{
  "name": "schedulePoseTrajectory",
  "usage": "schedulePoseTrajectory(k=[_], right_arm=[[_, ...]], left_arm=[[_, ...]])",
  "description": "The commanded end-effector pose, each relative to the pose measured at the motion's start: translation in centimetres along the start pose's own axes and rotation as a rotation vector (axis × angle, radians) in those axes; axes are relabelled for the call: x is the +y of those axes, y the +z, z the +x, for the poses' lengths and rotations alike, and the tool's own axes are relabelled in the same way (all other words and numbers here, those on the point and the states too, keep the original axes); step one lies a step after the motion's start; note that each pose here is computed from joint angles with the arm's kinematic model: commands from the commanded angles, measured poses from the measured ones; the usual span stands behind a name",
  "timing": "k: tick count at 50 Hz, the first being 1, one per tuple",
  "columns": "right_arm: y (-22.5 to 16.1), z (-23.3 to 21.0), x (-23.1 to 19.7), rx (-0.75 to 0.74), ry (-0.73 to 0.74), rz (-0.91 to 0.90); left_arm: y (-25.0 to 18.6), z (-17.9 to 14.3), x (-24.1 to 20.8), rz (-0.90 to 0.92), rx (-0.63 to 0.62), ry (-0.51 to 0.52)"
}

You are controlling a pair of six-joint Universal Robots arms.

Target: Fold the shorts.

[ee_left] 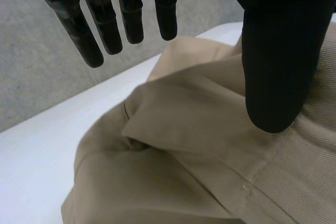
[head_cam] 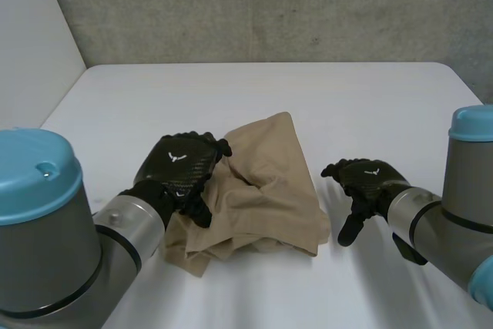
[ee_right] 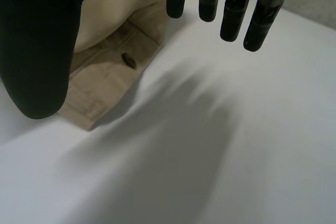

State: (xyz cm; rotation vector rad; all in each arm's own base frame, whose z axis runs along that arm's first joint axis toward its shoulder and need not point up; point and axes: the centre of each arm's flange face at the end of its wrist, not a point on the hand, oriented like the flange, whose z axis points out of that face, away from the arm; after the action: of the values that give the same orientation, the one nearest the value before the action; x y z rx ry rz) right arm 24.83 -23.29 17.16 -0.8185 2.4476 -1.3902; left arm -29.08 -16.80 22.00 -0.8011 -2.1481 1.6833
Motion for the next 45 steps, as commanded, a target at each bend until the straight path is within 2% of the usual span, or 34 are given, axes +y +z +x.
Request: schedulePoseTrajectory(k=[1,12,16,26,30,34,35,37,43,45], right_arm=[[1.3,-0.2,1.4,-0.011,0.030,-0.050],[2.1,-2.1,1.3,-0.049,0.056,0.021],[1.9,-3.1,1.0,-0.078,0.097,0.045],[1.6,-5.6,1.5,-0.141,0.082,0.050],[1.6,-5.4,1.1,-0.135,0.083,0.068],[1.3,-5.1,0.8,-0.128,0.084,0.079],[1.3,-5.1,0.7,-0.127,0.083,0.084],[1.1,-5.1,0.6,-0.127,0.081,0.089],[0.7,-5.7,0.4,-0.140,0.066,0.101],[0.6,-6.0,0.2,-0.147,0.059,0.114]], left_arm=[[1.0,0.3,1.5,-0.053,0.010,0.007],[1.5,0.5,0.8,-0.025,0.013,0.004],[1.6,0.2,0.0,0.000,0.002,-0.004],[2.0,-1.1,-2.0,0.062,-0.040,-0.021],[2.5,-3.1,-3.7,0.130,-0.100,-0.034],[4.1,-7.1,-5.2,0.210,-0.215,-0.051],[4.8,-9.1,-5.7,0.246,-0.274,-0.057],[5.8,-11.3,-5.9,0.272,-0.334,-0.063],[11.3,-19.4,-2.4,0.227,-0.600,-0.068],[12.0,-20.4,-1.5,0.200,-0.639,-0.069]])
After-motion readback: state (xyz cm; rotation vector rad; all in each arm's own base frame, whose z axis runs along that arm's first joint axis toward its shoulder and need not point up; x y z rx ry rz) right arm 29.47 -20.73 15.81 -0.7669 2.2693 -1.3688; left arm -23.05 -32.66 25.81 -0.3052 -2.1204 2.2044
